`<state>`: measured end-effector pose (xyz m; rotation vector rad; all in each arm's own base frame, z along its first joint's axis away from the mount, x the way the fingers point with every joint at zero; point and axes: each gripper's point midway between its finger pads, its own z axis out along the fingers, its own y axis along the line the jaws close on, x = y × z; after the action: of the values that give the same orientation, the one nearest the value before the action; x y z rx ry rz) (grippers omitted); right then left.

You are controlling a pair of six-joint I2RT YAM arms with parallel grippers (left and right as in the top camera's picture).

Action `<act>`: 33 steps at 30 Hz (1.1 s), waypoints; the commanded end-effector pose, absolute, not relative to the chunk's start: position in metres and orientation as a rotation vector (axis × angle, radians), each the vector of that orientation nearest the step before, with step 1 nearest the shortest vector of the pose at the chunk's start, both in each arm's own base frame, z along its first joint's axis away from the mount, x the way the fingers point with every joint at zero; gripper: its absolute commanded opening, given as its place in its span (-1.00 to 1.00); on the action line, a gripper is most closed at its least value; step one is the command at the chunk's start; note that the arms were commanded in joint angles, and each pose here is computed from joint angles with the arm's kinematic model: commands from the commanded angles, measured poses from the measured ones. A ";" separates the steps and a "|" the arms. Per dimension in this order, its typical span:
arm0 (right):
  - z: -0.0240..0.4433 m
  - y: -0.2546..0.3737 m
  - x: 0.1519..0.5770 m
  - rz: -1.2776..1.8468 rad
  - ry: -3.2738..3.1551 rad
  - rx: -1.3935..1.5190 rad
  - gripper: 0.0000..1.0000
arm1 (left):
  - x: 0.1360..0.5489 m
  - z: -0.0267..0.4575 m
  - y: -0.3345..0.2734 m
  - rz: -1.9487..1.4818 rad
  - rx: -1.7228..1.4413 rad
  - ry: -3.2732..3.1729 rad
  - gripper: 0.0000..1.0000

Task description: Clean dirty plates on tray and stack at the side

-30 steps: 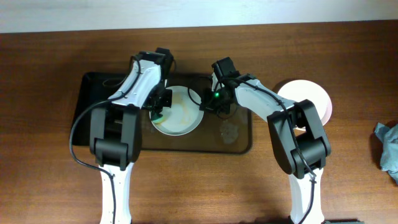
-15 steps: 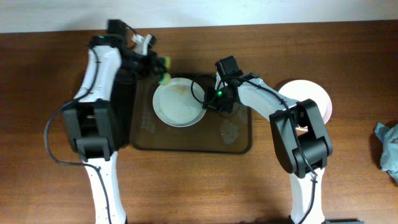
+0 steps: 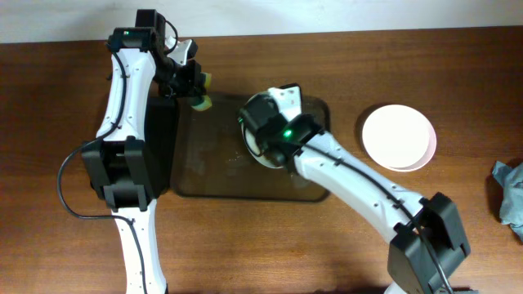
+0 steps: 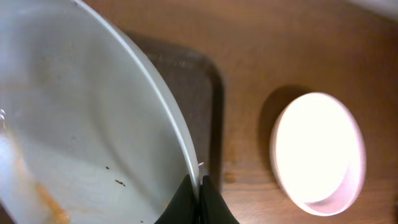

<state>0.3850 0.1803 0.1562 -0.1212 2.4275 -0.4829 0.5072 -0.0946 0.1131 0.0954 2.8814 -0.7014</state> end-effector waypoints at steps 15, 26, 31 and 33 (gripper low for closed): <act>0.253 0.212 0.352 -0.859 1.857 -0.155 -0.92 | 0.511 0.117 -0.087 -0.620 0.102 2.875 -0.98; 0.162 0.055 0.375 0.271 2.811 0.390 -0.92 | 0.509 0.117 -0.089 -0.623 0.107 2.882 -0.98; 0.115 -0.106 0.341 0.027 2.740 0.973 -0.92 | 0.509 0.117 -0.089 -0.623 0.108 2.881 -0.98; 0.096 -0.137 0.329 -0.031 2.679 1.106 -0.92 | 0.509 0.117 -0.089 -0.623 0.107 2.882 -0.98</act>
<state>0.3439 -0.1115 0.1068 1.0055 2.7244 0.0445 0.5066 -0.0874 0.1092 0.0880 2.9026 -0.6318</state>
